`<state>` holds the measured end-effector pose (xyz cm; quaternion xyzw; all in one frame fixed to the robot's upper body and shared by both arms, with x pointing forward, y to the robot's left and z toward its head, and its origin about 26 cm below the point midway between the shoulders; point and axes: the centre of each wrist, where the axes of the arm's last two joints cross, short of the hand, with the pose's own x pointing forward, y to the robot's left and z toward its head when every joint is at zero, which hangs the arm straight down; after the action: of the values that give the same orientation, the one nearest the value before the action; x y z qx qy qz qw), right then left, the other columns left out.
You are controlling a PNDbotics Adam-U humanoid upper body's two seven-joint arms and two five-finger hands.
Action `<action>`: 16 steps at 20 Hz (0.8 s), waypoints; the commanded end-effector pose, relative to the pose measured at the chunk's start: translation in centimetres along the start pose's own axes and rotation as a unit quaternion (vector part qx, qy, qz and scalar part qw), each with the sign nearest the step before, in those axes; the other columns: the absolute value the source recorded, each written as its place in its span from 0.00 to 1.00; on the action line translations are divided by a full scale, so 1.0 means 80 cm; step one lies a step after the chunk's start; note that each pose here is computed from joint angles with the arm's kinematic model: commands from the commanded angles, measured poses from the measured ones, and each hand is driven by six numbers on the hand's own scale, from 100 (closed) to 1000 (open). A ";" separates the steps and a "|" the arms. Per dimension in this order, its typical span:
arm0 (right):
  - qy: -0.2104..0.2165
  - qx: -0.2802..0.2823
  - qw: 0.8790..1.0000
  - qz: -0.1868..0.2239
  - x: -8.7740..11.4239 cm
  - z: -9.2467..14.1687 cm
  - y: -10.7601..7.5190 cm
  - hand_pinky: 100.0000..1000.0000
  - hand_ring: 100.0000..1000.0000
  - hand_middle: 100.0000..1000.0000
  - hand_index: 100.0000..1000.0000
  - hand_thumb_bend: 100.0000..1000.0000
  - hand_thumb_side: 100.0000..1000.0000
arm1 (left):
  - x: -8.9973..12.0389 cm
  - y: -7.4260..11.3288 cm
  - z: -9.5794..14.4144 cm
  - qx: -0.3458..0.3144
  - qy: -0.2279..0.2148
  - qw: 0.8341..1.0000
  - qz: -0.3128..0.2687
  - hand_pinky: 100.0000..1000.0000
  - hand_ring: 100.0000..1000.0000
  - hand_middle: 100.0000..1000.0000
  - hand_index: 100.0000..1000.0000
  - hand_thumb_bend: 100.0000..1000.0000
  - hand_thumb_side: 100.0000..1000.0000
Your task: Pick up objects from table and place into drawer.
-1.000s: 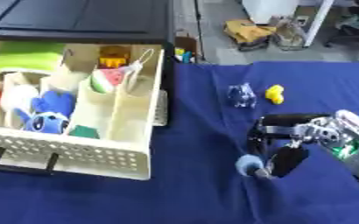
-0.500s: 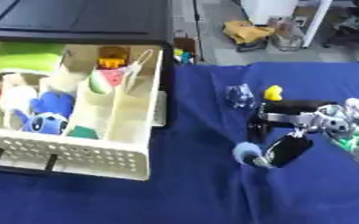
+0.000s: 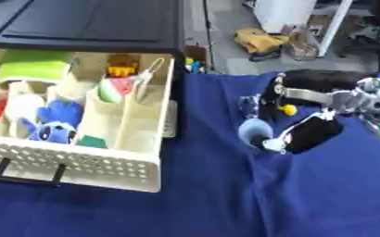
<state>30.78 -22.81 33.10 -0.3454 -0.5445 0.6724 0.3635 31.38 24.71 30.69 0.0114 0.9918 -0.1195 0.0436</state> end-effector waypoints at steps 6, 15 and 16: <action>-0.007 -0.096 0.993 0.063 0.024 0.022 -0.060 0.70 0.70 0.39 0.48 0.20 0.51 | 0.004 0.000 -0.007 -0.014 -0.006 1.000 0.000 0.29 0.41 0.52 0.71 0.22 1.00; -0.035 -0.156 0.984 0.078 0.048 0.010 -0.097 0.71 0.70 0.39 0.48 0.19 0.57 | 0.004 -0.002 -0.005 -0.017 0.001 1.000 0.006 0.29 0.41 0.52 0.71 0.22 1.00; -0.041 -0.163 0.983 0.079 0.053 0.006 -0.103 0.71 0.70 0.39 0.48 0.19 0.57 | 0.004 -0.002 -0.005 -0.017 0.001 1.000 0.007 0.29 0.41 0.52 0.71 0.22 1.00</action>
<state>29.15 -18.24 40.25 -0.4047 -0.6276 0.6238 0.2306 31.40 24.51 30.37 0.0163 0.9930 -0.1126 0.0314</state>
